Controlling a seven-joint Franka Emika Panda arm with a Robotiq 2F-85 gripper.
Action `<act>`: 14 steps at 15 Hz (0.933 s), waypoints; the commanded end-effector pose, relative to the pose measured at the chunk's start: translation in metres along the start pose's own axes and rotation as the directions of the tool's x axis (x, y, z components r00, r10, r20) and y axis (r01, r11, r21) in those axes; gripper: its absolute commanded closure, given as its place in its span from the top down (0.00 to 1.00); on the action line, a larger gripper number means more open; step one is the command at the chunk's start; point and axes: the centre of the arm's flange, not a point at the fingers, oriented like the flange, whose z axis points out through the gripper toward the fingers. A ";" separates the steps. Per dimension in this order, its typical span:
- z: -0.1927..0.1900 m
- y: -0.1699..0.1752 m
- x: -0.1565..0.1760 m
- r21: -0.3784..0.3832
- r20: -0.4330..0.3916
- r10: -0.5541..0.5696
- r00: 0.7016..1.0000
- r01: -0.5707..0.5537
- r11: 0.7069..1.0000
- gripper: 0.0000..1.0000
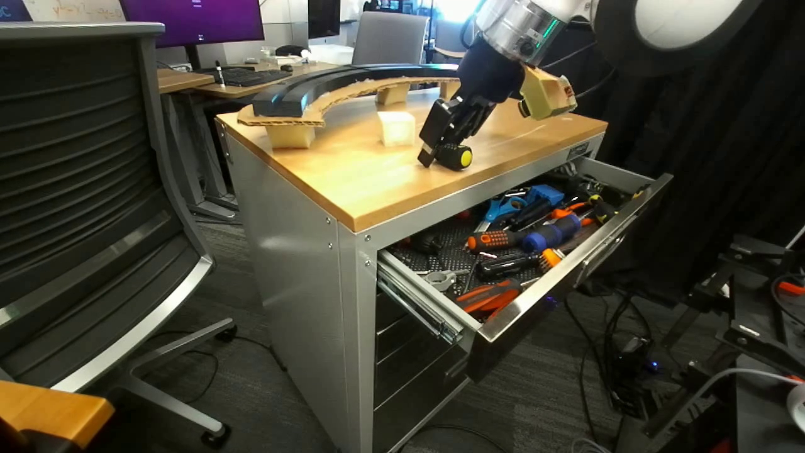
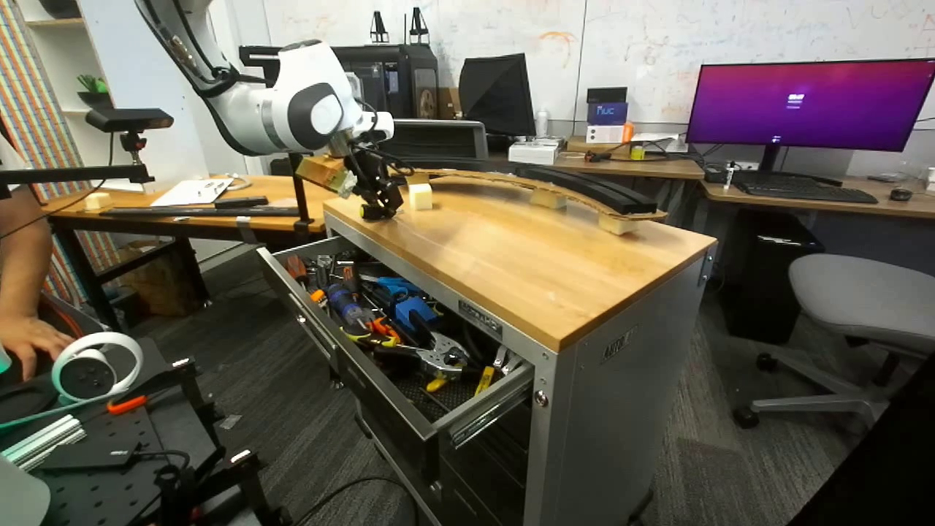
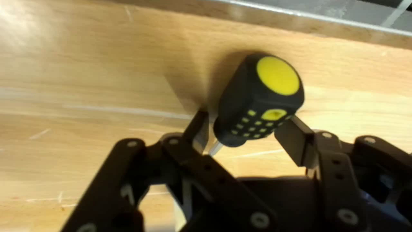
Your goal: Put the black screwdriver in the open drawer then close the drawer
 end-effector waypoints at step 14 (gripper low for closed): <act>-0.018 -0.047 -0.092 0.196 0.278 -0.150 0.949 0.097 0.976 0.71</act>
